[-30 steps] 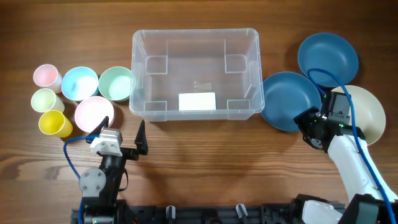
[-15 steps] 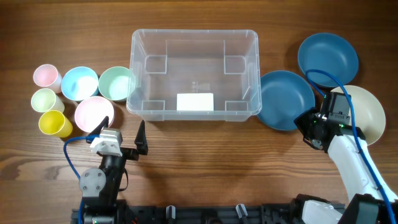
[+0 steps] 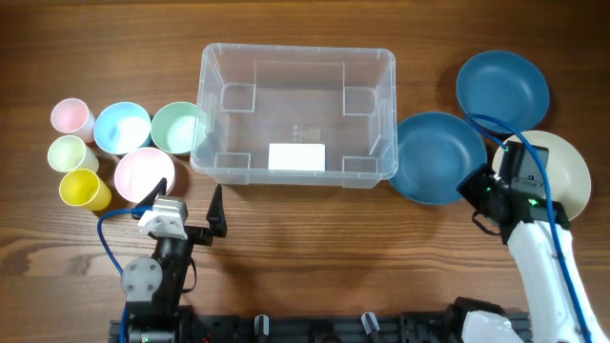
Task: Pack container
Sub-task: 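Lift the teal plate and carry it over the clear container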
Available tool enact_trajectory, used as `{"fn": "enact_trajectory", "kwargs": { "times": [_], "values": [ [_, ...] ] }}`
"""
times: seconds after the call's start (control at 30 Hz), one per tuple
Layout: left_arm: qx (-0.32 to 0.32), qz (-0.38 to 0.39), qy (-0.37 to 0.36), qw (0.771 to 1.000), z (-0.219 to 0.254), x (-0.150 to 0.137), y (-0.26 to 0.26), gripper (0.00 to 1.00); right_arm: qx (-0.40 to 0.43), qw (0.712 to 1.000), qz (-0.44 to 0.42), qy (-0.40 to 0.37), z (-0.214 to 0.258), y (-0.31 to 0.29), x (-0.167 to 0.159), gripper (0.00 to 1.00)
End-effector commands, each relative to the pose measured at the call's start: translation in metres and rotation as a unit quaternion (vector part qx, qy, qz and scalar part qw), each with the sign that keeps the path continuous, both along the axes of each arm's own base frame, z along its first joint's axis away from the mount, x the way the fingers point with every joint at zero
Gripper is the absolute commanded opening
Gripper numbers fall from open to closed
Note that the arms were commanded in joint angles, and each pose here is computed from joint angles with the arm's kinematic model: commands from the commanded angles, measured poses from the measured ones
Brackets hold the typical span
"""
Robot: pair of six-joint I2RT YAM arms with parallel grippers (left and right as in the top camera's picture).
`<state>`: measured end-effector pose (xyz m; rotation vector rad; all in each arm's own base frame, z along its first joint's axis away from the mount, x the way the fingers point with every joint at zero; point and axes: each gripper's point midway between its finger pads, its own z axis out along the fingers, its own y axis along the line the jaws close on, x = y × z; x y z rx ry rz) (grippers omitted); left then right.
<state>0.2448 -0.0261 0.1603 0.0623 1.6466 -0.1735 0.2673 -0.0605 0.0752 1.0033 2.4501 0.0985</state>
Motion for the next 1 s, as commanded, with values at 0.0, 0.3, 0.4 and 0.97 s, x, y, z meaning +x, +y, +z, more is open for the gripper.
{"fn": "enact_trajectory", "kwargs": {
  "times": [0.0,0.3,0.4,0.97],
  "values": [
    [0.007,-0.005,0.000,1.000,-0.003,0.000,-0.001,1.00,-0.072,0.996,0.002,-0.050,0.053,-0.021,0.014,0.04],
    [0.007,-0.005,0.000,1.000,-0.003,0.000,-0.001,1.00,-0.117,0.988,0.004,-0.103,0.123,-0.029,0.017,0.04],
    [0.007,-0.005,0.000,1.000,-0.003,0.000,-0.001,1.00,-0.132,0.983,0.019,-0.124,0.144,-0.029,0.018,0.04],
    [0.007,-0.005,0.000,1.000,-0.003,0.000,-0.001,1.00,-0.086,0.889,0.335,-0.301,0.240,0.086,0.047,0.04]
  ]
}}
